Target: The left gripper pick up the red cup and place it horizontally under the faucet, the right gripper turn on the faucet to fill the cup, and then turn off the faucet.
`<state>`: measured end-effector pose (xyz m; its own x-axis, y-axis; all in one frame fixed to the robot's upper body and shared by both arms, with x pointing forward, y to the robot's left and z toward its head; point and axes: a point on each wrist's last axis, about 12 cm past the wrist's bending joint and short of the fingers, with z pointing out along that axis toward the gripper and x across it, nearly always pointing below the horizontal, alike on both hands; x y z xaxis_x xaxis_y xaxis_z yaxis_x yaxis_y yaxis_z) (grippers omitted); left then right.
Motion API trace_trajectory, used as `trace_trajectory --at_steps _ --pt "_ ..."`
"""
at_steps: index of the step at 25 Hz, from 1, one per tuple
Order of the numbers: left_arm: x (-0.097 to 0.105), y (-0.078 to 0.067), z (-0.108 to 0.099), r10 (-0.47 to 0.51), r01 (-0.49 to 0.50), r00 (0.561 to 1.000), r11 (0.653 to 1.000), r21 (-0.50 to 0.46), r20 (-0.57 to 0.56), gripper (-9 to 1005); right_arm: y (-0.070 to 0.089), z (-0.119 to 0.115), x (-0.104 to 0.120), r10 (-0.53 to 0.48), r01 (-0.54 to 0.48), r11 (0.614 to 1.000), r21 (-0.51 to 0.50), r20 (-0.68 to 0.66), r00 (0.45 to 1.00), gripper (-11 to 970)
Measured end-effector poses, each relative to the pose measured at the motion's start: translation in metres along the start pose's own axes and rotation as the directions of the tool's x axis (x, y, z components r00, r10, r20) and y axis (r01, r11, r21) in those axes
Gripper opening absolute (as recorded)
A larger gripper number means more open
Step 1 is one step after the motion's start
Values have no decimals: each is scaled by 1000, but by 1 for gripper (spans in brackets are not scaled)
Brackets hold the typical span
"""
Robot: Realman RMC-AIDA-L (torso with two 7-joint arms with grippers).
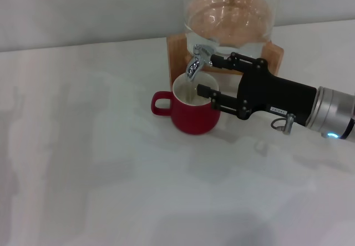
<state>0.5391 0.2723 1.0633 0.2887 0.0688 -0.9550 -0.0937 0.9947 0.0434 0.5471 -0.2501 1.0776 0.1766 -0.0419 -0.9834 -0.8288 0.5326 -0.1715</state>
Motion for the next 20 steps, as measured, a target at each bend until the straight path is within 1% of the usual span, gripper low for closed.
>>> trace_trajectory --at_steps 5,11,20 --pt "0 0 0 0 0 1000 1000 0 0 837 1 1 0 1 -1 1000 -7 3 1000 643" --pt "0 0 0 0 0 1000 1000 0 0 837 1 -5 1 8 -8 1000 15 2 1000 643" --pt "1 1 -1 3 -3 1000 1000 -1 -3 837 0 -28 3 -5 5 997 80 -3 1000 643"
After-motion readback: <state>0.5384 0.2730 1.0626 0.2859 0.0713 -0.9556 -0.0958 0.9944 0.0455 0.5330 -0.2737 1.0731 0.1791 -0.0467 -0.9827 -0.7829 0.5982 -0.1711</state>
